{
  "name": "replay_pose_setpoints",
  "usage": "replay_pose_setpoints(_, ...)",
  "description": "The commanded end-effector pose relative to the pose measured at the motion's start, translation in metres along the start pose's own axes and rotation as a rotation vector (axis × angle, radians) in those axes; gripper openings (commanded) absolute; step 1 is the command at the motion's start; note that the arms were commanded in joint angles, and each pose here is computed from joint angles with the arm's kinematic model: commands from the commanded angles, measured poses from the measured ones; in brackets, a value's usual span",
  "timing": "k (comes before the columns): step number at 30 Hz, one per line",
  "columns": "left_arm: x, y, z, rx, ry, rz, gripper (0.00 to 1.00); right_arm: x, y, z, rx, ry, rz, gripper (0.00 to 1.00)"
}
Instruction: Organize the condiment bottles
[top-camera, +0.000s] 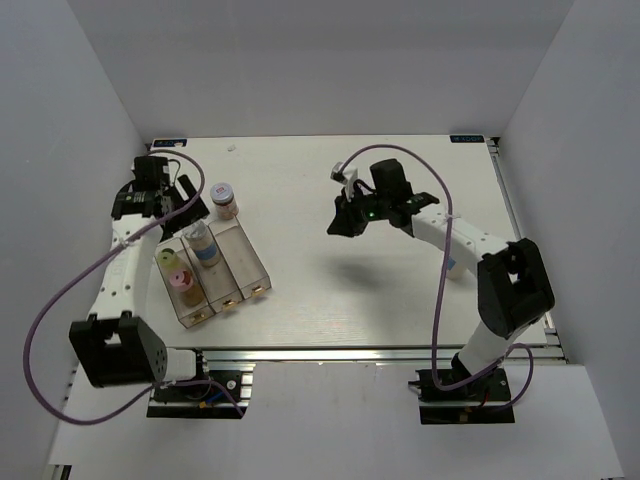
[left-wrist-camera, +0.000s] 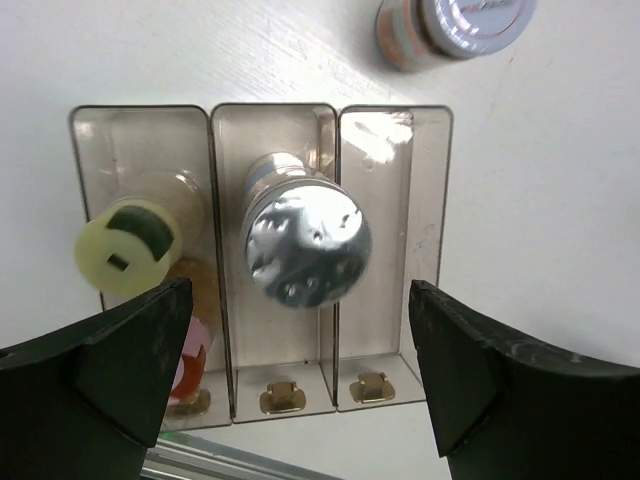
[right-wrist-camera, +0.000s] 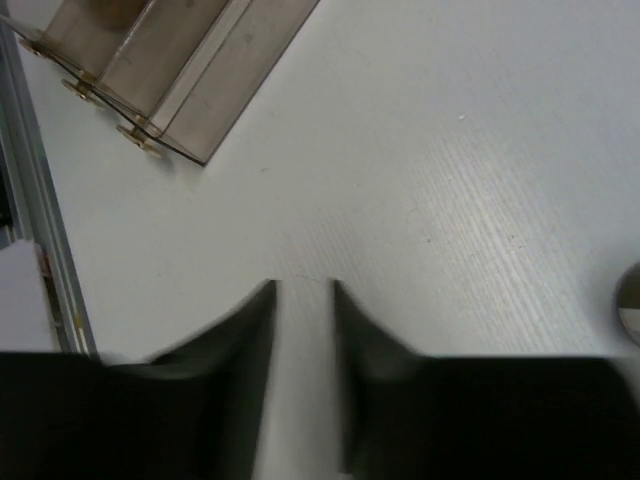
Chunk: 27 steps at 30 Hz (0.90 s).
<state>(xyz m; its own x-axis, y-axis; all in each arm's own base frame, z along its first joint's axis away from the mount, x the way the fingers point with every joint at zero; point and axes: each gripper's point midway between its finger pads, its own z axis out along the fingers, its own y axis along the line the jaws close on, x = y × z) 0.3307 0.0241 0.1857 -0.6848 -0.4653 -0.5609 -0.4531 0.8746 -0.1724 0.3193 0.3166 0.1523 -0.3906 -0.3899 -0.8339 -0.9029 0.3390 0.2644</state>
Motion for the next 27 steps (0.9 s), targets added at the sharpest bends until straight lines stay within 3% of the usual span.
replay_pose_setpoints(1, -0.035, 0.004, -0.064, 0.019, -0.222, -0.067, 0.98, -0.062, 0.003, -0.031, 0.051, -0.129, -0.078, 0.17)
replay_pose_setpoints(2, -0.040, 0.004, -0.072, 0.031, -0.259, -0.085, 0.98, -0.075, -0.001, -0.040, 0.091, -0.153, -0.071, 0.00)
replay_pose_setpoints(4, -0.047, -0.001, -0.087, 0.072, -0.310, -0.121, 0.98, -0.085, -0.023, -0.052, 0.254, -0.167, -0.003, 0.00)
replay_pose_setpoints(5, -0.052, -0.008, -0.100, 0.125, -0.351, -0.134, 0.98, -0.094, -0.032, -0.063, 0.327, -0.171, 0.025, 0.07)
replay_pose_setpoints(7, -0.057, -0.019, -0.114, 0.198, -0.382, -0.152, 0.98, -0.093, -0.061, -0.085, 0.528, -0.153, 0.088, 0.30)
replay_pose_setpoints(8, -0.062, -0.030, -0.127, 0.269, -0.409, -0.153, 0.98, -0.089, -0.070, -0.100, 0.601, -0.133, 0.167, 0.56)
replay_pose_setpoints(9, -0.064, -0.035, -0.133, 0.305, -0.421, -0.157, 0.98, -0.085, -0.083, -0.115, 0.700, -0.118, 0.194, 0.69)
replay_pose_setpoints(10, -0.066, -0.039, -0.138, 0.333, -0.435, -0.153, 0.98, -0.079, -0.091, -0.127, 0.764, -0.102, 0.222, 0.88)
replay_pose_setpoints(14, -0.067, -0.051, -0.153, 0.426, -0.477, -0.128, 0.98, -0.037, -0.119, -0.190, 0.951, -0.014, 0.354, 0.89)
replay_pose_setpoints(20, -0.061, -0.053, -0.155, 0.456, -0.488, -0.094, 0.98, 0.045, -0.138, -0.253, 1.065, 0.178, 0.499, 0.89)
replay_pose_setpoints(27, -0.036, -0.051, -0.134, 0.477, -0.430, -0.094, 0.98, 0.095, -0.127, -0.275, 1.043, 0.323, 0.476, 0.89)
